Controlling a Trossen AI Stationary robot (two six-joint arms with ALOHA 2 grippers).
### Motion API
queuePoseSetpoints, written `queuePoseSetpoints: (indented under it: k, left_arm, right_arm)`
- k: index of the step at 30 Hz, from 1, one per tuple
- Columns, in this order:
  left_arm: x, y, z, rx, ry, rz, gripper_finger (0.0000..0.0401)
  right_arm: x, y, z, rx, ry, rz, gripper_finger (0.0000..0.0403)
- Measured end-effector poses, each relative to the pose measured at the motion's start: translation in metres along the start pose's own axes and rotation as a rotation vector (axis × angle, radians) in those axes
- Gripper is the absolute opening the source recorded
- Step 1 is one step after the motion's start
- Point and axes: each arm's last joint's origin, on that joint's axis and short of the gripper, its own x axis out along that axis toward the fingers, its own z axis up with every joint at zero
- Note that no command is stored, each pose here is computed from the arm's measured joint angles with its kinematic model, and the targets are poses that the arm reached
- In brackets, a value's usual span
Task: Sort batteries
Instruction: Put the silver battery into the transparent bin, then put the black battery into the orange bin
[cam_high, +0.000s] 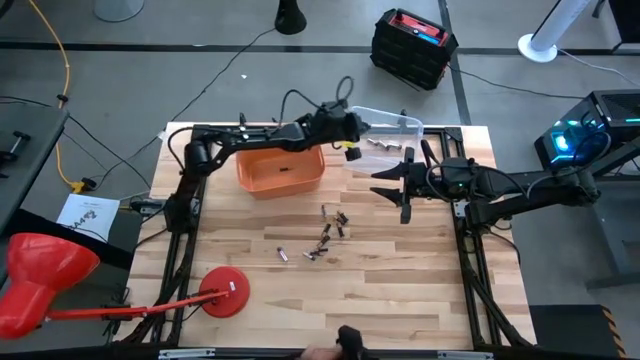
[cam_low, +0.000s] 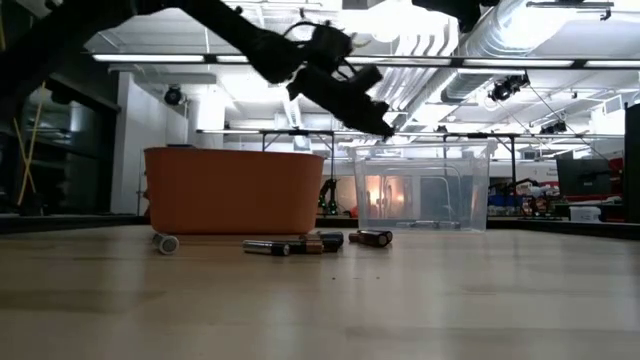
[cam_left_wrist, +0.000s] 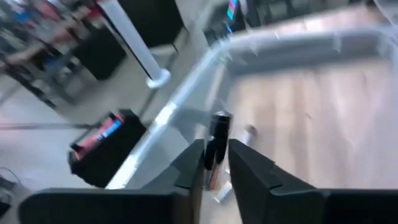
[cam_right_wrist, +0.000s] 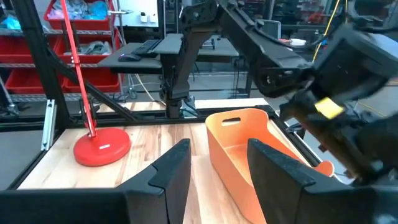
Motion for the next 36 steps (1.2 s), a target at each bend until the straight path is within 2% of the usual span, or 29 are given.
queuePoseSetpoints:
  k: [6, 8, 11, 13, 16, 17, 19, 23, 25, 28, 32, 36]
  left_arm:
    - [-0.016, -0.015, 0.019, 0.040, 0.070, -0.079, 0.0123]
    - [-0.028, -0.018, 0.027, 0.052, 0.102, -0.099, 0.0136]
    - [-0.058, -0.021, 0.035, 0.041, 0.231, -0.160, 0.0146]
    - [-0.086, -0.024, 0.038, -0.023, 0.355, -0.254, 0.0148]
    - [-0.131, -0.037, 0.039, -0.145, 0.451, -0.469, 0.0144]
    - [-0.144, -0.047, 0.037, -0.169, 0.451, -0.529, 0.0142]
    - [-0.165, -0.069, 0.036, -0.171, 0.390, -0.582, 0.0137]
    - [-0.200, -0.117, 0.025, -0.185, 0.162, -0.628, 0.0131]
    - [-0.210, -0.141, 0.012, -0.176, 0.074, -0.603, 0.0131]
    - [-0.219, -0.164, -0.010, -0.150, -0.007, -0.479, 0.0131]
    - [-0.221, -0.167, -0.024, -0.138, -0.055, -0.267, 0.0131]
    - [-0.218, -0.160, -0.026, -0.161, -0.045, -0.200, 0.0131]
  right_arm:
    - [0.000, 0.000, -0.001, 0.001, 0.006, 0.000, 0.0154]
    - [0.000, 0.000, -0.001, 0.001, 0.007, 0.000, 0.0154]
    - [0.000, 0.000, -0.001, 0.010, 0.011, -0.014, 0.0154]
    - [0.000, -0.001, -0.003, 0.030, 0.031, -0.023, 0.0154]
    - [0.001, 0.000, -0.011, 0.054, 0.108, -0.026, 0.0154]
    - [0.003, 0.000, -0.015, 0.064, 0.141, -0.027, 0.0154]
    - [0.009, 0.001, -0.023, 0.078, 0.206, -0.030, 0.0154]
    - [0.031, 0.006, -0.045, 0.107, 0.344, -0.010, 0.0154]
    - [0.045, 0.009, -0.059, 0.115, 0.416, -0.003, 0.0154]
    - [0.067, 0.011, -0.084, 0.142, 0.518, -0.049, 0.0154]
    - [0.097, 0.005, -0.119, 0.191, 0.597, -0.141, 0.0154]
    - [0.119, -0.002, -0.149, 0.240, 0.638, -0.165, 0.0154]
